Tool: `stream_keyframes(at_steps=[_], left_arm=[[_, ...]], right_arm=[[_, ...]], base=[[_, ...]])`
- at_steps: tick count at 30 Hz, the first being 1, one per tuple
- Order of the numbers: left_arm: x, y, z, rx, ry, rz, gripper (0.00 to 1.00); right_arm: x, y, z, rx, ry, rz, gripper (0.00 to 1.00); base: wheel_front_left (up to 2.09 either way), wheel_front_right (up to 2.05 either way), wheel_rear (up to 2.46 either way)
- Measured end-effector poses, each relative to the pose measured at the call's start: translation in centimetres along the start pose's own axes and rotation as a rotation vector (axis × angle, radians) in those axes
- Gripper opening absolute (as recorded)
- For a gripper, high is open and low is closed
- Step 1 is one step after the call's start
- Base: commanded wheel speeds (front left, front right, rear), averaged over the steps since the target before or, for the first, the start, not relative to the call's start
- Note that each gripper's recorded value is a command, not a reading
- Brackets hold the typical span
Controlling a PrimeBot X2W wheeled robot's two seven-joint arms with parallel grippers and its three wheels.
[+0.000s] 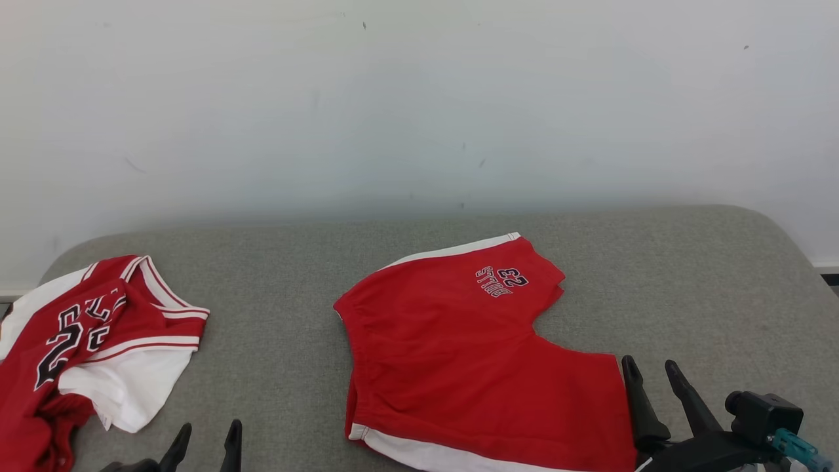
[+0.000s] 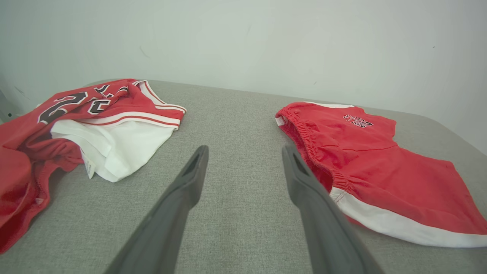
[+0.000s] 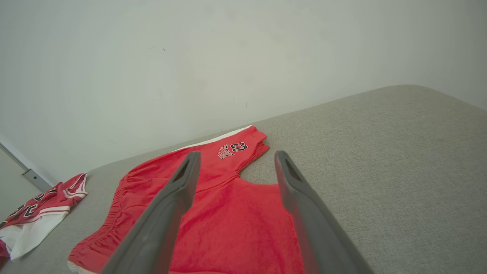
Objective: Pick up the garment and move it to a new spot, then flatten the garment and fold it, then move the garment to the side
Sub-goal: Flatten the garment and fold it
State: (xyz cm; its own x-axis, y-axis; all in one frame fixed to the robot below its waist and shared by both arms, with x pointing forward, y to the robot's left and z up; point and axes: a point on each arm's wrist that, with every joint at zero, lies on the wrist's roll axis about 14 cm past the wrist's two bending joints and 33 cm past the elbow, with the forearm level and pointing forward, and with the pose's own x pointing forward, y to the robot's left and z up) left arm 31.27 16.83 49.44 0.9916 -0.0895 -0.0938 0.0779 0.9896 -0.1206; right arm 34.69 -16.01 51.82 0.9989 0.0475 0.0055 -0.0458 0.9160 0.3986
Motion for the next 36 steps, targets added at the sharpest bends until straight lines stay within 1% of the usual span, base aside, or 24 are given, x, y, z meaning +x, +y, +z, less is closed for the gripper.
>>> stream_keyframes(at_steps=[15, 22, 24, 28, 32, 36], left_arm=[[0.5, -0.1, 0.0, 0.011, 0.045, -0.007, 1.00], [0.6, -0.4, -0.3, 0.023, 0.075, -0.018, 1.00], [0.6, -0.9, -0.5, 0.024, 0.095, -0.032, 1.00], [0.5, -2.6, -1.7, 0.032, 0.175, -0.082, 1.00], [0.5, -4.8, -3.1, 0.082, 0.259, -0.180, 1.00], [0.8, -6.9, -4.9, 0.122, 0.356, -0.267, 1.00]], right_arm=[[0.0, -0.7, -0.5, 0.010, 0.014, -0.026, 1.00], [-0.2, -0.8, -1.4, -0.005, 0.055, -0.022, 1.00], [-0.2, -0.9, -1.8, -0.016, 0.090, -0.019, 1.00], [-0.5, -1.4, -3.1, -0.075, 0.185, -0.004, 1.00], [-0.9, -0.9, -4.7, -0.115, 0.281, 0.021, 1.00], [-1.5, -1.8, -6.2, -0.149, 0.380, 0.012, 1.00]], base=[[0.00, 0.00, 0.00], [0.00, 0.00, 0.00], [0.00, 0.00, 0.00], [0.00, 0.00, 0.00], [0.00, 0.00, 0.00], [0.00, 0.00, 0.00]])
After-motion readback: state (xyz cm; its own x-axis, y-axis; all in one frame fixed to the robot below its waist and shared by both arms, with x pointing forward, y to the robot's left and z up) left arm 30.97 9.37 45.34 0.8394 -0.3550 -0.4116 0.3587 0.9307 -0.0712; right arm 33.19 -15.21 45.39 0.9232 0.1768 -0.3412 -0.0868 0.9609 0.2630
